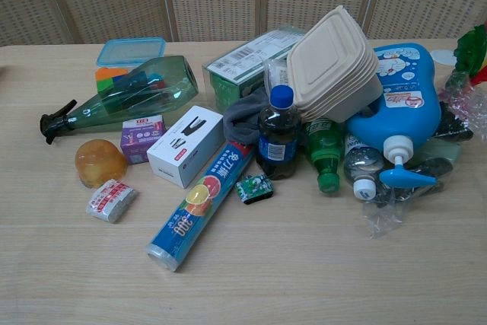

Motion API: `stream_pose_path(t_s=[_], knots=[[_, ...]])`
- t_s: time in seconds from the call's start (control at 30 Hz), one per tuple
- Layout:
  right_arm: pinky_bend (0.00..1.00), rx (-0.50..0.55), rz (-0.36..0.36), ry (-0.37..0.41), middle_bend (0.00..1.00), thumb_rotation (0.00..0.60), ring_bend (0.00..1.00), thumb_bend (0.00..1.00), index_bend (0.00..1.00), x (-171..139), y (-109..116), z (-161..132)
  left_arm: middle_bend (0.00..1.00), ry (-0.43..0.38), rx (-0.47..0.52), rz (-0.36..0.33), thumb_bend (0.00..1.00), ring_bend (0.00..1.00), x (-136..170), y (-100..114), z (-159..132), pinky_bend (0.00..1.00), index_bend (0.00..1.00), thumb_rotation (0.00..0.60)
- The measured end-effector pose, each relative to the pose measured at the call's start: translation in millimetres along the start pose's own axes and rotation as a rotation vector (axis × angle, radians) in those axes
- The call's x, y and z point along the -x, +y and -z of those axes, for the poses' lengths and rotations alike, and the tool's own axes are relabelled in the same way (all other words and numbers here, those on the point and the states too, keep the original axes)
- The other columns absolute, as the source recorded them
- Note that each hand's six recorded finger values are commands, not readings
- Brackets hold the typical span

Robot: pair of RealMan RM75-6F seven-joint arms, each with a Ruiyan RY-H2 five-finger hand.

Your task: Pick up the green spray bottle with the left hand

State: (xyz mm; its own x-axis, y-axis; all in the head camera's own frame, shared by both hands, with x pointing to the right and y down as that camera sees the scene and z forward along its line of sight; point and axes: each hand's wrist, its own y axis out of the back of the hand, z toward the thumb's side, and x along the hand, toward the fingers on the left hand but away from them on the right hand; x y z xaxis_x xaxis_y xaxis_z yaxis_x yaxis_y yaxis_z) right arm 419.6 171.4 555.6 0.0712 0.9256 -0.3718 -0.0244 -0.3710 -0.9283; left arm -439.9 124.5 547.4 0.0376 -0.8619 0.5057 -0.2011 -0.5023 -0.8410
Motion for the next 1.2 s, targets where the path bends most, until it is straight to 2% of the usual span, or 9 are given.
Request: stream_pose_path(t_s=[0.83, 1.03, 1.2], knots=[[0.00, 0.004, 0.010, -0.007, 0.04, 0.309, 0.00, 0.14, 0.00, -5, 4, 0, 0.00, -0.017, 0.004, 0.033, 0.18, 0.00, -8, -6, -2, 0.00, 0.00, 0.503], [0.00, 0.006, 0.014, -0.011, 0.04, 0.307, 0.00, 0.14, 0.00, -7, 4, 1, 0.00, 0.003, 0.005, 0.054, 0.18, 0.00, -22, -12, 6, 0.00, 0.00, 0.504], [0.00, 0.006, 0.015, -0.019, 0.04, 0.307, 0.00, 0.15, 0.00, -10, 4, 3, 0.00, 0.034, 0.026, 0.079, 0.18, 0.00, -39, -30, 17, 0.00, 0.00, 0.504]])
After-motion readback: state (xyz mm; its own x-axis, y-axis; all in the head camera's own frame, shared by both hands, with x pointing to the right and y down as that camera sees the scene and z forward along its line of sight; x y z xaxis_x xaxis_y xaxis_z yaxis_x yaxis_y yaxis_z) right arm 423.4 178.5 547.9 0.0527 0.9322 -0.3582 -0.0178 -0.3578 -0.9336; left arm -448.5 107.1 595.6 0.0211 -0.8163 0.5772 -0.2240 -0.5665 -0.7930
